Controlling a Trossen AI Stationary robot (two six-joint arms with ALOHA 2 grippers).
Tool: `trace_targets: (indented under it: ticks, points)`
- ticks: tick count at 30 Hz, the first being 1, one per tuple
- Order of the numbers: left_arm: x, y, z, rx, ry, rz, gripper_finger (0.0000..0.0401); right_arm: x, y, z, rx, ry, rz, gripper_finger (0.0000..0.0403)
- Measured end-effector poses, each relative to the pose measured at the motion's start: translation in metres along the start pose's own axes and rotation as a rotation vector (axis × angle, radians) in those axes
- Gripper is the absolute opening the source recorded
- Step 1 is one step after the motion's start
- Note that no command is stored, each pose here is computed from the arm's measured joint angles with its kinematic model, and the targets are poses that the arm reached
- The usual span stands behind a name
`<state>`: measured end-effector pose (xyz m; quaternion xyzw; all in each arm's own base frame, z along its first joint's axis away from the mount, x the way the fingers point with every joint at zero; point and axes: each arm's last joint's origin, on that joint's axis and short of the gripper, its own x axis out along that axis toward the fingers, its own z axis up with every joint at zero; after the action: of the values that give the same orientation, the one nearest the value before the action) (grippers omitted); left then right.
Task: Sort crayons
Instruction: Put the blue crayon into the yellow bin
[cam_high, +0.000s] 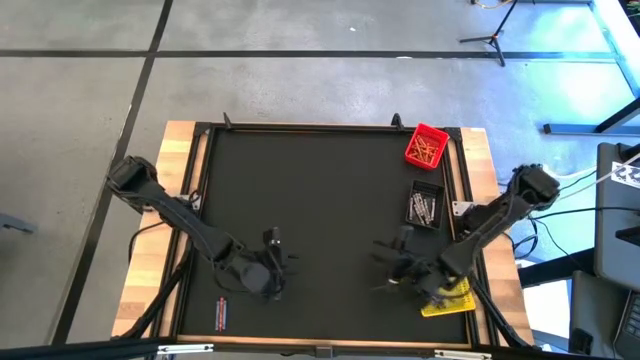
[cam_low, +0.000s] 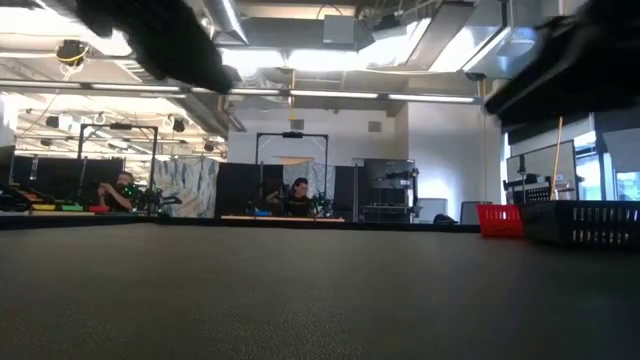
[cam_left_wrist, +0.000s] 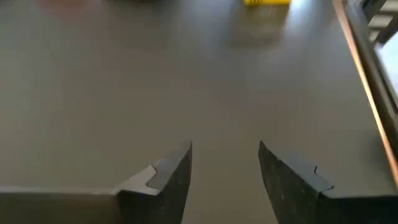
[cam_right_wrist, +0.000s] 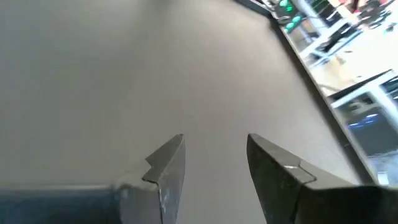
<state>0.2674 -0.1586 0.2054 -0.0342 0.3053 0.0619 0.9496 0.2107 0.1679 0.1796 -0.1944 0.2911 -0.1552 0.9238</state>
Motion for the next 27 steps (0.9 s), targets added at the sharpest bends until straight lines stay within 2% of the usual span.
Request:
trace_targets:
  ticks: [4,7,11,13,15,18,22,25,27]
  points:
    - [-0.02,-0.01,0.015,-0.142,0.203,-0.002,0.0178,0.032,-0.002,0.005,-0.057,0.008,-0.059,0.017]
    - [-0.034,-0.02,0.016,-0.281,0.303,-0.011,0.0178,0.05,-0.005,0.01,-0.064,-0.006,-0.093,0.017]
    - [-0.049,-0.036,0.005,-0.562,0.4,-0.035,0.0178,0.068,-0.01,0.02,-0.067,-0.048,-0.087,0.017]
    - [-0.055,-0.045,-0.002,-0.727,0.475,-0.043,0.0178,0.074,-0.014,0.026,-0.067,-0.077,-0.053,0.017]
    - [-0.06,-0.054,-0.01,-0.838,0.546,-0.036,0.0178,0.079,-0.017,0.029,-0.073,-0.092,-0.016,0.017]
    - [-0.068,-0.067,-0.023,-0.964,0.661,-0.017,0.0178,0.085,-0.021,0.03,-0.036,-0.094,0.039,0.017]
    - [-0.073,-0.084,-0.045,-1.1,0.825,0.063,0.0178,0.088,-0.019,0.028,-0.021,-0.086,0.108,0.017]
    - [-0.077,-0.093,-0.061,-1.145,0.944,0.141,0.0178,0.088,-0.017,0.026,-0.047,-0.074,0.14,0.017]
    - [-0.079,-0.097,-0.072,-1.171,0.973,0.211,0.0178,0.088,-0.016,0.026,-0.048,-0.073,0.153,0.017]
